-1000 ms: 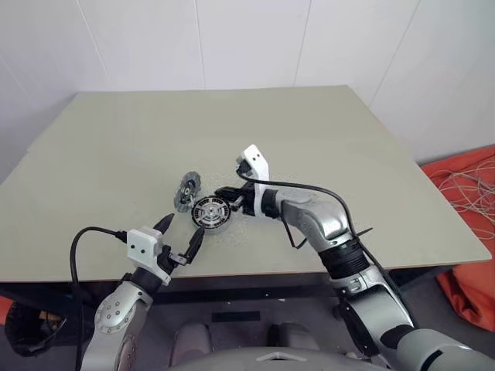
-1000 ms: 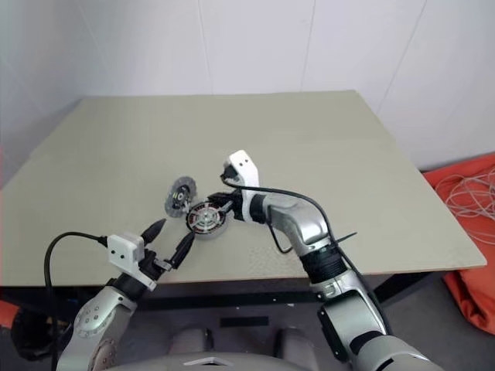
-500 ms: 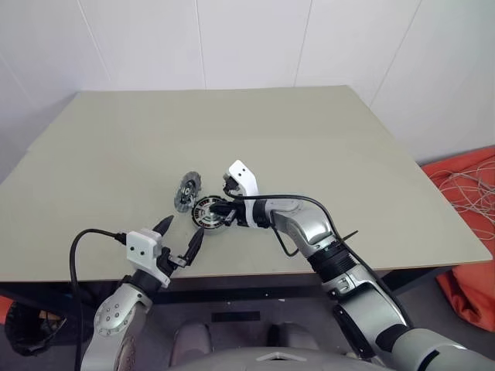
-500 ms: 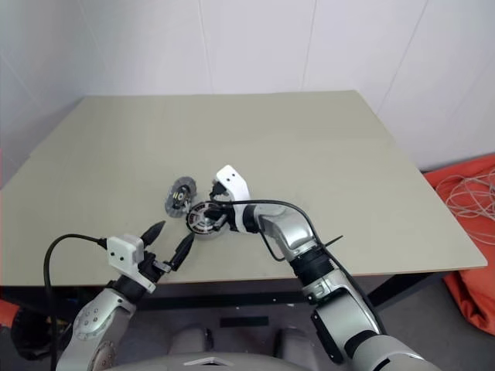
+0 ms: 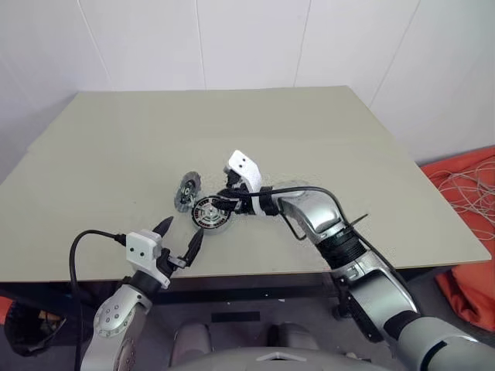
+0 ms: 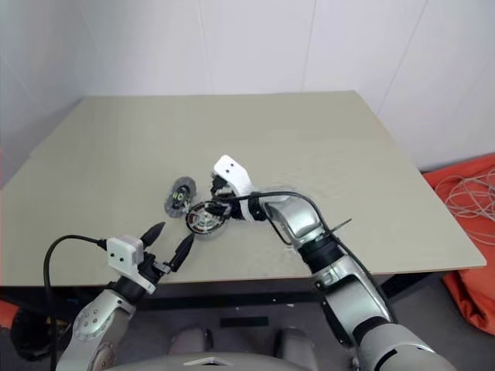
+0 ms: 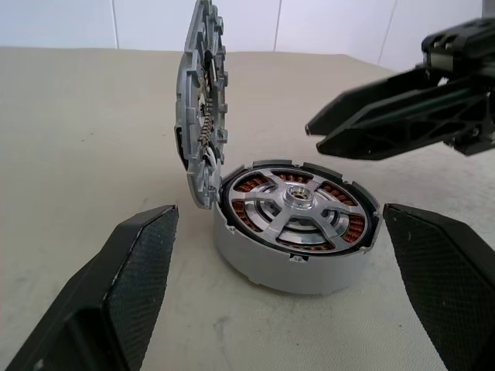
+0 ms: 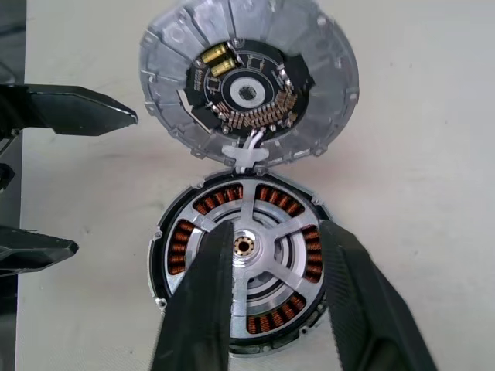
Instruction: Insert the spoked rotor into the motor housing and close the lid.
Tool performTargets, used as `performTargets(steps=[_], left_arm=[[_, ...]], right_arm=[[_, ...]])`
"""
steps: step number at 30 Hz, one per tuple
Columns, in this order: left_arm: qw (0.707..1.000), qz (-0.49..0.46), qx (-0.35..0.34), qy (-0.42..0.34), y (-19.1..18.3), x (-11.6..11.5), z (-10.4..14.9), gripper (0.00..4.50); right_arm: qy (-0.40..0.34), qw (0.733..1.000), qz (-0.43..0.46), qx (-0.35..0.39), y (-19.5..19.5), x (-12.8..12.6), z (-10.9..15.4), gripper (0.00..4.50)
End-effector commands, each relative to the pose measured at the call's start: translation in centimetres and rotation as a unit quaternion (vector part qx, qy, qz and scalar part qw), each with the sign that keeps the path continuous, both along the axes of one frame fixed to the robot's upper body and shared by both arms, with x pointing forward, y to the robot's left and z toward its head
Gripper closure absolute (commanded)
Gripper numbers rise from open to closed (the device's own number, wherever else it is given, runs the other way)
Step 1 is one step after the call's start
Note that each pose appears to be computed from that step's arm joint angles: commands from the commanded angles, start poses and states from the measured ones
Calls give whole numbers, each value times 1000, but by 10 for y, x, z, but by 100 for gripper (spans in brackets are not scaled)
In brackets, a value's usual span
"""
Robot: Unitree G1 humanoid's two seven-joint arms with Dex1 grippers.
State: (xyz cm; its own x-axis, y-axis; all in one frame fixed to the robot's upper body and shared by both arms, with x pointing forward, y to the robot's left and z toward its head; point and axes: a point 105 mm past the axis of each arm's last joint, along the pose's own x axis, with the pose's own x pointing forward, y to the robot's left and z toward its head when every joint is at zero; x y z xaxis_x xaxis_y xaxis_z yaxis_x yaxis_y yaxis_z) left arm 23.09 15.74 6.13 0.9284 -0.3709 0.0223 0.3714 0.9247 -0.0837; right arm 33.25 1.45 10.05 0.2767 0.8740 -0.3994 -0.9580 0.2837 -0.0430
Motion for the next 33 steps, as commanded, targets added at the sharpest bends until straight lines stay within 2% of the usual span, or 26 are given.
performTargets(steps=[1, 4, 8, 12, 19, 24, 33], left_arm=[[1000, -2, -2, -25, -1, 2, 12, 0], [1000, 0, -3, -25, -1, 3, 13, 0], [1000, 2, -4, -24, -1, 4, 12, 0], [1000, 3, -5, -23, -1, 5, 12, 0], [1000, 6, -9, -22, -2, 5, 12, 0], [1000, 8, -11, -22, -2, 5, 13, 0], [1000, 11, -15, -21, -2, 6, 13, 0]], right_arm=[[-39, 997, 70, -8, 10, -11, 18, 150], [-53, 992, 112, -31, 8, -18, 20, 48], [-94, 974, 190, -79, 5, -30, 23, 48], [-128, 958, 227, -123, 4, -31, 22, 48], [-219, 907, 287, -218, 4, -27, 4, 48], [-258, 879, 314, -250, 9, -23, -2, 48], [-291, 856, 326, -277, 5, -9, -3, 48]])
